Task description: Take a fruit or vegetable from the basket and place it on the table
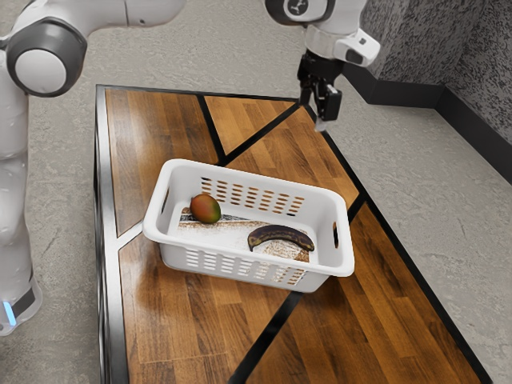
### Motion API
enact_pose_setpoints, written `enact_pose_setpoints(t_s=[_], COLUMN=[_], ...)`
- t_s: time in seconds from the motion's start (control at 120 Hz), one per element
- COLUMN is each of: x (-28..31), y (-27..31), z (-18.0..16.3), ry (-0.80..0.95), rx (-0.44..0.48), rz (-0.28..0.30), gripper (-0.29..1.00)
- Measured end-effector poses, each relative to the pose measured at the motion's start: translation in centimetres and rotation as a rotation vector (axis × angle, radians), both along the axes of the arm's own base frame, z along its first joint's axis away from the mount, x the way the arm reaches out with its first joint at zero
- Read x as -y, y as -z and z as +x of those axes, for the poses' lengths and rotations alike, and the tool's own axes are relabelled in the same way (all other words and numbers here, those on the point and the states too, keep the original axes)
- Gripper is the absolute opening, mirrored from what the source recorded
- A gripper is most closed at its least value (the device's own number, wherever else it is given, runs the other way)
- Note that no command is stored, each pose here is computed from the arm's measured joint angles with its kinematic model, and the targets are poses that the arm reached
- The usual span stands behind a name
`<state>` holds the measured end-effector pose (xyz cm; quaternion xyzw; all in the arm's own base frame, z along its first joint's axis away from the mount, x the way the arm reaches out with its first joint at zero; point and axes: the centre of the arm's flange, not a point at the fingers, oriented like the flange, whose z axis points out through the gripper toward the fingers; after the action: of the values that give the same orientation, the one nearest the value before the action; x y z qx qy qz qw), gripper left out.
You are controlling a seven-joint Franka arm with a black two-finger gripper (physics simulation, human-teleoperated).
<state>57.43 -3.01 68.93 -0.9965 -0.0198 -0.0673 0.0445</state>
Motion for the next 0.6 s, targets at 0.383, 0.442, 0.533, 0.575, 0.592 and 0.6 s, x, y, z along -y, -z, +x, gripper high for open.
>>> enact_pose_setpoints(t_s=[0.383, 0.442, 0.533, 0.575, 0.592, 0.6], x=[0.3, 0.9, 2.7, 3.4, 3.6, 3.7], y=[1.4, 1.7, 2.9, 3.4, 3.6, 3.8], z=[-0.5, -0.6, -1.1, -1.3, -1.3, -1.3], ry=[0.043, 0.088, 0.182, 0.222, 0.236, 0.243], rx=[-0.093, -0.116, -0.162, -0.180, -0.187, -0.190], rz=[-0.031, -0.030, -0.026, -0.028, -0.030, -0.031], gripper=[0.70, 0.70, 0.70, 0.70, 0.70, 0.70])
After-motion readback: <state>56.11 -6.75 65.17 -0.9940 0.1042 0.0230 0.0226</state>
